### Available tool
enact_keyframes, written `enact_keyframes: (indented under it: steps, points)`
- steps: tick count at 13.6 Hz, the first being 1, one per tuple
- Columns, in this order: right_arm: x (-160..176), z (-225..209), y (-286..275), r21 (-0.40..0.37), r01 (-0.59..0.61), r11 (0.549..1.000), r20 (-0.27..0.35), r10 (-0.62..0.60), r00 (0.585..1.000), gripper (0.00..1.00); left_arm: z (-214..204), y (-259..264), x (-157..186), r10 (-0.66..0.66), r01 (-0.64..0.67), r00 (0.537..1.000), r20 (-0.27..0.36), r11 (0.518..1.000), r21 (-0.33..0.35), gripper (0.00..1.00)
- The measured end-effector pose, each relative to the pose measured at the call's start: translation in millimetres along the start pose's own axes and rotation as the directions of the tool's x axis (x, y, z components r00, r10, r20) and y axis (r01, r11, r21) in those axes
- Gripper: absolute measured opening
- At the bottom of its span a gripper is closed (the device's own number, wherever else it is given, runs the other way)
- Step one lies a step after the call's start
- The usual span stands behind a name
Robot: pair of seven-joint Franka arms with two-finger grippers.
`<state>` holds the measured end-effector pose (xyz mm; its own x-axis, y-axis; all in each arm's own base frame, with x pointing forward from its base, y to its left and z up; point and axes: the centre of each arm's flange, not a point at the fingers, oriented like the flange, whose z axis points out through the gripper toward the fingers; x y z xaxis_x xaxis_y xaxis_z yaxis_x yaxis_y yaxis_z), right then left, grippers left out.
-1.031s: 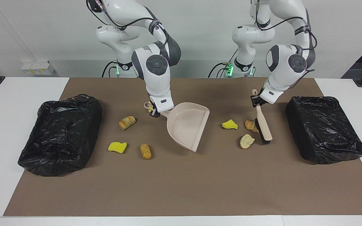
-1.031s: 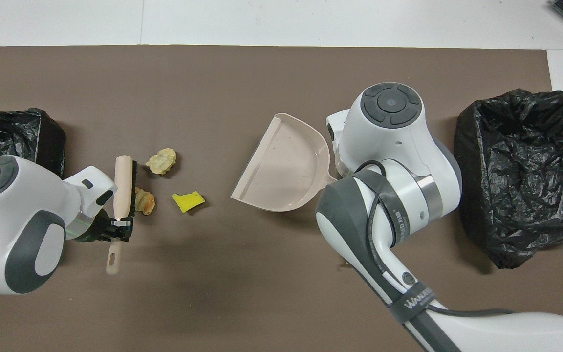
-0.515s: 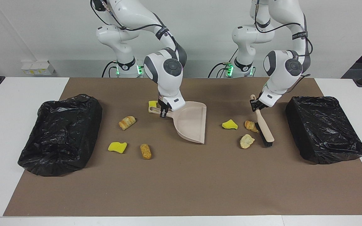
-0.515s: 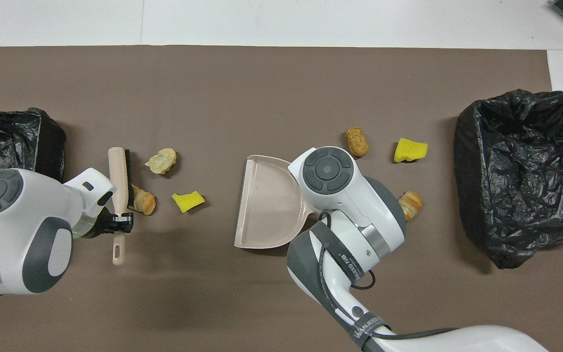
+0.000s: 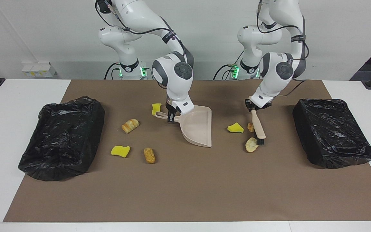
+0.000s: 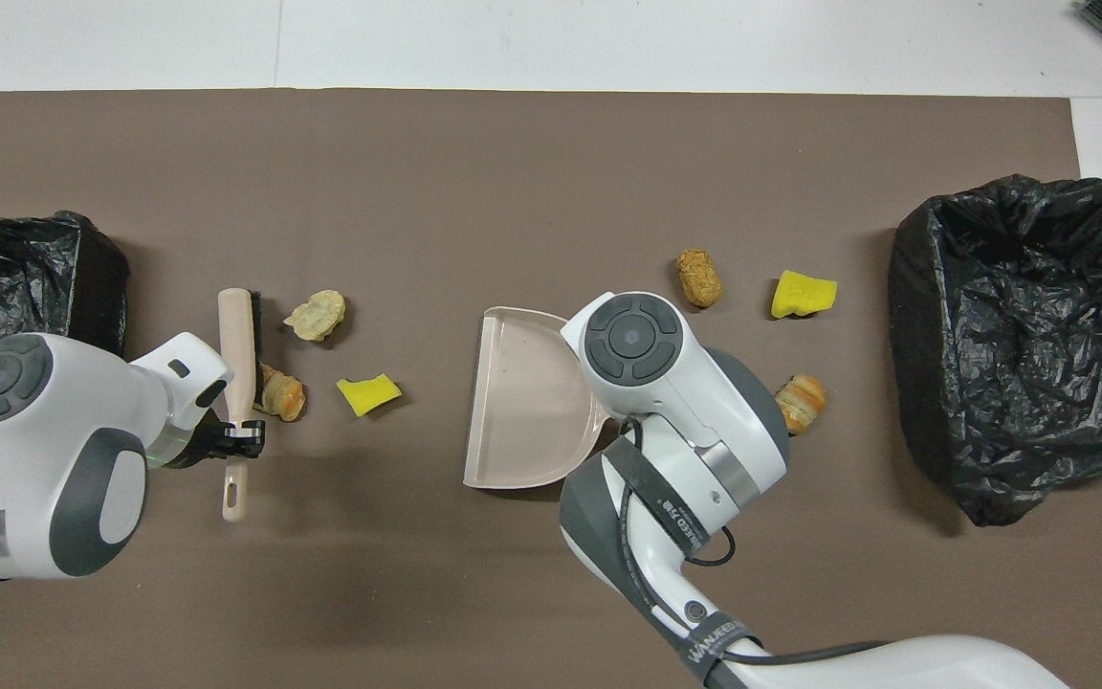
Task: Sweep and dump trash in bin
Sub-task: 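Sweep bread and sponge pieces toward the dustpan with the left gripper's brush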
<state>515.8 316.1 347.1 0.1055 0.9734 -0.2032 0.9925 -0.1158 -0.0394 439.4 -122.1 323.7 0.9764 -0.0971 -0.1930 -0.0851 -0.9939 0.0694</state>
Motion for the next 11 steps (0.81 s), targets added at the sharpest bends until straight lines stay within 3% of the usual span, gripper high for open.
enact_keyframes:
  steps: [4,8,11]
  points:
    - [0.1,-1.5,0.8,-0.003,-0.001,1.000,-0.002,0.001,1.000,0.31,-17.3,14.5,-0.1,0.007,-0.006,0.999,0.047,1.000,-0.026,0.26]
    - [6.3,-9.4,-1.0,-0.015,0.008,1.000,-0.009,-0.008,1.000,0.31,-75.2,28.4,14.3,0.003,-0.004,1.000,-0.005,0.996,-0.084,0.26]
    - [9.4,-8.9,-3.1,-0.015,0.004,1.000,-0.008,-0.004,1.000,0.31,-84.1,6.9,17.7,-0.049,0.050,0.999,0.010,0.994,-0.096,0.26]
